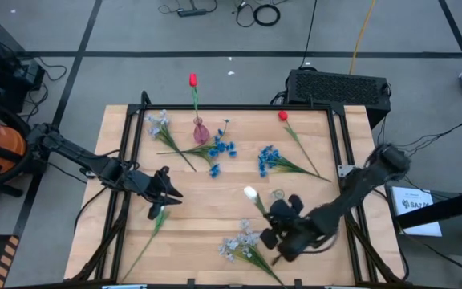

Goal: Sort flowers into vase by color
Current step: Put the right white flower into the transparent vase

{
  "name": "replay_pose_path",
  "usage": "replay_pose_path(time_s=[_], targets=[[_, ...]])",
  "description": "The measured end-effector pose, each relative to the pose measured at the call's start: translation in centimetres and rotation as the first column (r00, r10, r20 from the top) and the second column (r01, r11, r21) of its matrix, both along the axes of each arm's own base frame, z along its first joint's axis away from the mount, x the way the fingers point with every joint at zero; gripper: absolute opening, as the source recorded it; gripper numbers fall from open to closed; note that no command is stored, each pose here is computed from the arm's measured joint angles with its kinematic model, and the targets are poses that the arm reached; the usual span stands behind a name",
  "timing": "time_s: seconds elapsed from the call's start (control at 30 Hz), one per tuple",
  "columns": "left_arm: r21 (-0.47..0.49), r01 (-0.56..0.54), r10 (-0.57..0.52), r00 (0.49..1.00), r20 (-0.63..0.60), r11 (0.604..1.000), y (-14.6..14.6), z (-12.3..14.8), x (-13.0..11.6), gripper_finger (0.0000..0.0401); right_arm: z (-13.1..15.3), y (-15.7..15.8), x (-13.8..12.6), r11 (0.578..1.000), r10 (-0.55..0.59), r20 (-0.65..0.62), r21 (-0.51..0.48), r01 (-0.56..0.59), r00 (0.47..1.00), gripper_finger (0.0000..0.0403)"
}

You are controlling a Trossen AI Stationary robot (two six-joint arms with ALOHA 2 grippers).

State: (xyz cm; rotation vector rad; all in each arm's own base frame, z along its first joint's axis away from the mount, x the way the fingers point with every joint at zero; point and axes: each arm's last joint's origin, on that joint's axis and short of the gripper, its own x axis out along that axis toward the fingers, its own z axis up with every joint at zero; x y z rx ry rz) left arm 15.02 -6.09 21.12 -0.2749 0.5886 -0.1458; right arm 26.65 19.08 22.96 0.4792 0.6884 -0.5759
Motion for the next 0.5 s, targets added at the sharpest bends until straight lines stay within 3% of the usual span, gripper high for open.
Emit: replay_pose_path(time_s=[0.13,0.23,0.4,0.5], targets=[[0.003,-0.017,0.017,1.000,0.018,1.000,0.0,0.1,0.1,0.0111,4.9,-1.4,-2.7,0.976,0.018,0.221,-0.214,0.030,0.975,0.0002],[0.002,-0.019,0.019,1.000,0.024,1.000,0.0,0.2,0.1,0.0111,6.4,-3.5,-4.7,0.950,0.020,0.274,-0.305,0.067,0.962,0.0001],[-0.011,-0.051,0.051,0.994,0.092,0.999,0.0,0.8,0.4,0.0111,7.5,-7.4,-8.6,0.957,0.045,0.377,-0.282,0.068,0.925,0.0001],[0.003,-0.103,0.102,0.987,0.124,0.995,0.1,1.0,0.6,0.0111,7.9,-9.2,-10.4,0.963,0.123,0.478,-0.268,0.011,0.870,0.0001]])
